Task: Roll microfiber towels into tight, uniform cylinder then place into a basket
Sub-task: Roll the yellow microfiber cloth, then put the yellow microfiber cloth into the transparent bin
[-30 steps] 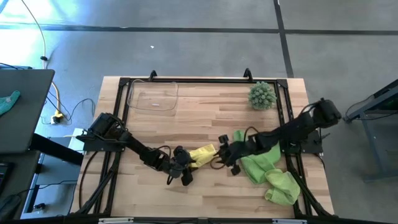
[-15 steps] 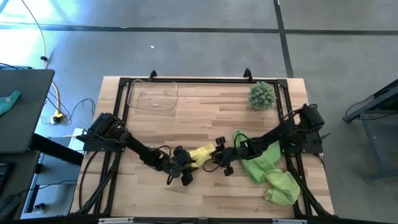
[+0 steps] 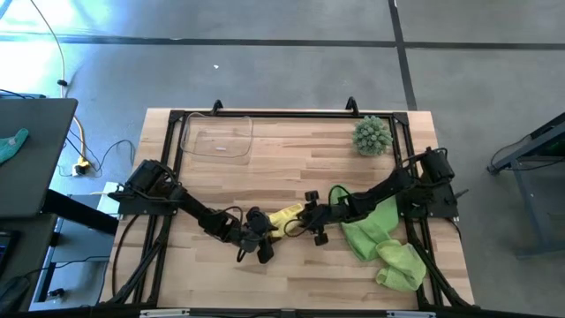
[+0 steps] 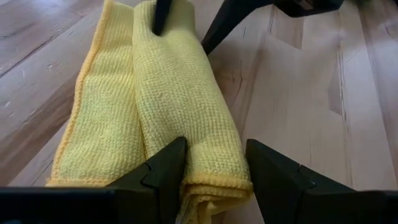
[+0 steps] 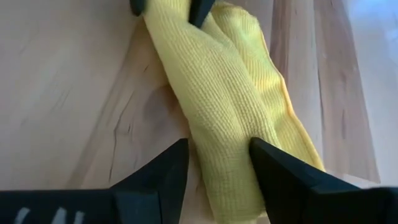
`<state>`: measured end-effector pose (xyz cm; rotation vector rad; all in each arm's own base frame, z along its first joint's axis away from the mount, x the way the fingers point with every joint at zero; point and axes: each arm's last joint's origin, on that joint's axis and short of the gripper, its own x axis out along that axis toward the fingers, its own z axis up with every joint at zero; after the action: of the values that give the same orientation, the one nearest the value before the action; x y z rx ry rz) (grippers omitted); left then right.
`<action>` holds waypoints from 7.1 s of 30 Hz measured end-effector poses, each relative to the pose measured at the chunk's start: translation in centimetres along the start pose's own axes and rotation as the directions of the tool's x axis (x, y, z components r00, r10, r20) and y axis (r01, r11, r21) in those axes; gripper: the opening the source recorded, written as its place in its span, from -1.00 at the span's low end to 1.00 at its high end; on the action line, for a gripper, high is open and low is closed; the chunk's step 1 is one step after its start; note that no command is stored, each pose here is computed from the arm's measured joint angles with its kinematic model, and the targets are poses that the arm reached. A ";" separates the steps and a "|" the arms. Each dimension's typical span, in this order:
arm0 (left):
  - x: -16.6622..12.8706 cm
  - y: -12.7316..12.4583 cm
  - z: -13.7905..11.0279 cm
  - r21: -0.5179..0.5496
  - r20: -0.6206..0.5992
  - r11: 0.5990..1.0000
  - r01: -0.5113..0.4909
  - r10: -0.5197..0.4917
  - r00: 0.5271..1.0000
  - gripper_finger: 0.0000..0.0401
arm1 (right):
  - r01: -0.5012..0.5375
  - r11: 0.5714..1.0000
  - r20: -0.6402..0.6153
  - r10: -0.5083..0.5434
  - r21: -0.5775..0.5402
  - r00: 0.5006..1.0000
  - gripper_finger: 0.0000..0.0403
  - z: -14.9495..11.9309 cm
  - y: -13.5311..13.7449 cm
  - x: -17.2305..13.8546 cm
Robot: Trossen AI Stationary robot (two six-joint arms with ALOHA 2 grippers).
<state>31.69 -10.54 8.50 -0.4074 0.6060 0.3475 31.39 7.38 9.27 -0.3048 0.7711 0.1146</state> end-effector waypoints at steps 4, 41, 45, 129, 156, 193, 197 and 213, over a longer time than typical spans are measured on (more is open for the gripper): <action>-0.1 -0.1 0.1 0.043 0.004 0.999 0.004 -0.004 1.000 -0.20 | -0.025 0.994 -0.022 0.027 0.105 0.999 -0.17 -0.5 -0.4 0.4; -1.0 -0.1 1.9 0.336 0.125 0.932 -0.134 0.098 0.987 -0.20 | -0.191 0.628 -0.047 0.341 0.754 0.939 -0.93 0.6 -4.8 1.1; -0.3 0.1 1.2 0.337 0.089 0.932 -0.136 0.112 0.990 -0.20 | -0.200 0.626 -0.048 0.355 0.753 0.934 -0.93 0.9 -4.9 1.1; -1.4 -0.1 1.7 0.217 0.025 0.974 -0.067 0.063 0.998 -0.20 | -0.078 0.965 0.097 0.056 0.250 0.994 -0.19 -2.0 -2.0 0.6; 0.5 1.1 3.2 0.289 0.147 0.948 -0.131 0.092 0.985 0.12 | -0.157 0.905 0.122 0.117 0.396 0.986 -0.20 -2.0 -1.7 0.5; 1.7 4.3 4.1 0.141 0.001 0.983 -0.114 0.115 0.993 -0.87 | -0.166 0.886 0.041 0.165 0.432 0.985 -0.20 0.3 -3.3 -8.1; 0.1 4.7 6.4 0.175 0.042 0.974 -0.143 0.138 0.990 -0.84 | -0.159 0.907 0.073 0.142 0.390 0.987 -0.20 1.0 -3.8 -10.5; -10.7 13.0 14.8 0.311 0.071 0.832 -0.460 0.462 0.884 -0.86 | 0.034 0.935 0.168 -0.100 0.354 0.981 -0.20 1.3 -5.5 -18.2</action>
<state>24.95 5.49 22.64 0.0612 0.7534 0.7001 20.50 2.71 24.14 0.0192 0.5828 -0.0601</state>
